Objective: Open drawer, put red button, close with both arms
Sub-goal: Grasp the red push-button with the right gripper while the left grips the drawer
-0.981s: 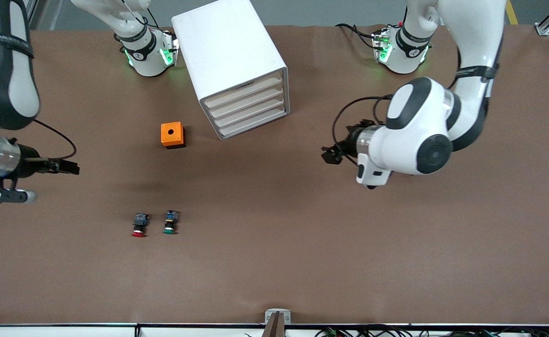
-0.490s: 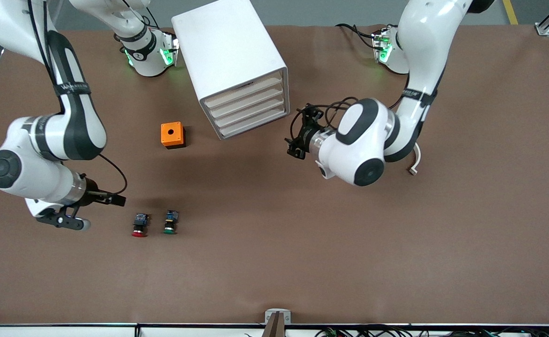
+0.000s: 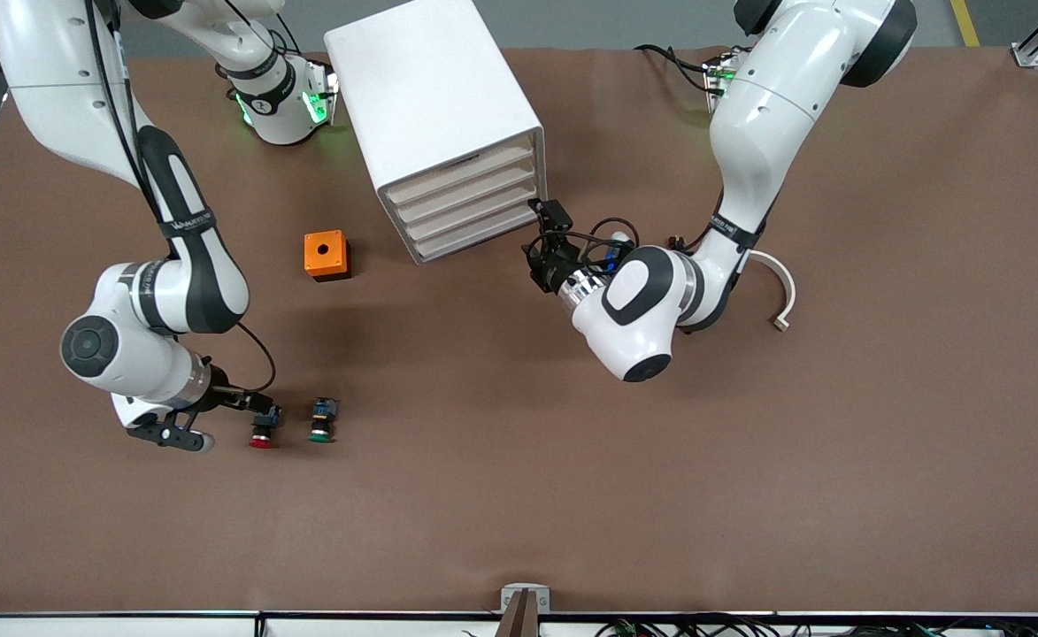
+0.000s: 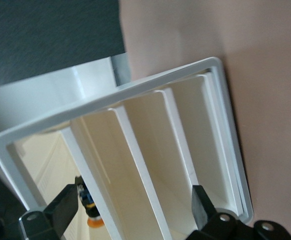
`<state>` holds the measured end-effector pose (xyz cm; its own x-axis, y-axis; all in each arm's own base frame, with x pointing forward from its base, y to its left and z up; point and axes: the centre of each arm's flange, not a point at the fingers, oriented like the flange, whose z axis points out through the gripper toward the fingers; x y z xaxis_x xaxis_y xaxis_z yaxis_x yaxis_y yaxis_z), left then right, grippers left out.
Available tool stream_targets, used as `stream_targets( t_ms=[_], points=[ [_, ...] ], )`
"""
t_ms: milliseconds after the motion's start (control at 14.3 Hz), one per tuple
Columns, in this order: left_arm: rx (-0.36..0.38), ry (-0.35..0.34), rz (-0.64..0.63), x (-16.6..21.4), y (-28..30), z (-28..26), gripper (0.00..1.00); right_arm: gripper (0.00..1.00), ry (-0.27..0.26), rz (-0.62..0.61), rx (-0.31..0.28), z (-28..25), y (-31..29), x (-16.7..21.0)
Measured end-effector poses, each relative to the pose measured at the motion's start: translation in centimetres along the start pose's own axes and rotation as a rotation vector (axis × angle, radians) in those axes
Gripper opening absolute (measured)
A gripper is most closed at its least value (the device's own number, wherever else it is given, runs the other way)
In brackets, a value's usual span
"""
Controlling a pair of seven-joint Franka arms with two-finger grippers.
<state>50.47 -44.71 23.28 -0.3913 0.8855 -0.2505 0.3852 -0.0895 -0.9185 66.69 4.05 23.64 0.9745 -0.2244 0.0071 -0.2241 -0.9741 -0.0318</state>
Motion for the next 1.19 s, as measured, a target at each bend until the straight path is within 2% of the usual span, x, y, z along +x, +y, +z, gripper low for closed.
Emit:
stream_targets(
  t_ms=[140,280,350,490,631,701,911,981,1051,1121,1191],
  points=[
    [0.041,-0.001,-0.088,0.4,1.3,1.2,0.95,1.00,0.011,-0.008,0.002,1.6,-0.5,-0.1],
    [0.083,0.014,-0.139,0.7,2.4,2.9,0.76,1.00,0.012,-0.010,0.000,3.1,-0.7,-0.1],
    [0.106,0.026,-0.152,0.8,2.8,3.9,0.76,1.00,0.018,-0.011,0.001,3.6,-0.7,-0.1],
    [0.153,0.060,-0.160,0.7,2.9,6.2,0.63,1.00,0.024,-0.012,0.002,4.6,-0.7,-0.1],
    [0.176,0.090,-0.163,0.5,2.8,8.0,0.63,0.98,0.020,-0.012,0.000,5.1,-0.7,-0.1],
    [0.182,0.102,-0.165,0.4,2.8,8.8,0.58,0.91,0.019,-0.012,0.000,5.2,-0.7,-0.1],
    [0.197,0.137,-0.169,0.1,2.5,11.1,0.53,0.61,0.015,-0.017,-0.001,5.4,-1.0,-0.3],
    [0.201,0.147,-0.170,0.1,2.4,11.7,0.46,0.61,0.012,-0.017,-0.002,5.4,-1.0,-0.3],
    [0.205,0.155,-0.172,0.1,2.4,12.3,0.38,0.56,0.010,-0.017,-0.003,5.4,-1.0,-0.3],
    [0.207,0.161,-0.173,0.1,2.5,12.7,0.38,0.44,0.010,-0.017,-0.003,5.4,-1.0,-0.3],
    [0.209,0.165,-0.174,0.1,2.5,13.0,0.31,0.42,0.011,-0.016,-0.003,5.4,-1.0,-0.3]
  ],
)
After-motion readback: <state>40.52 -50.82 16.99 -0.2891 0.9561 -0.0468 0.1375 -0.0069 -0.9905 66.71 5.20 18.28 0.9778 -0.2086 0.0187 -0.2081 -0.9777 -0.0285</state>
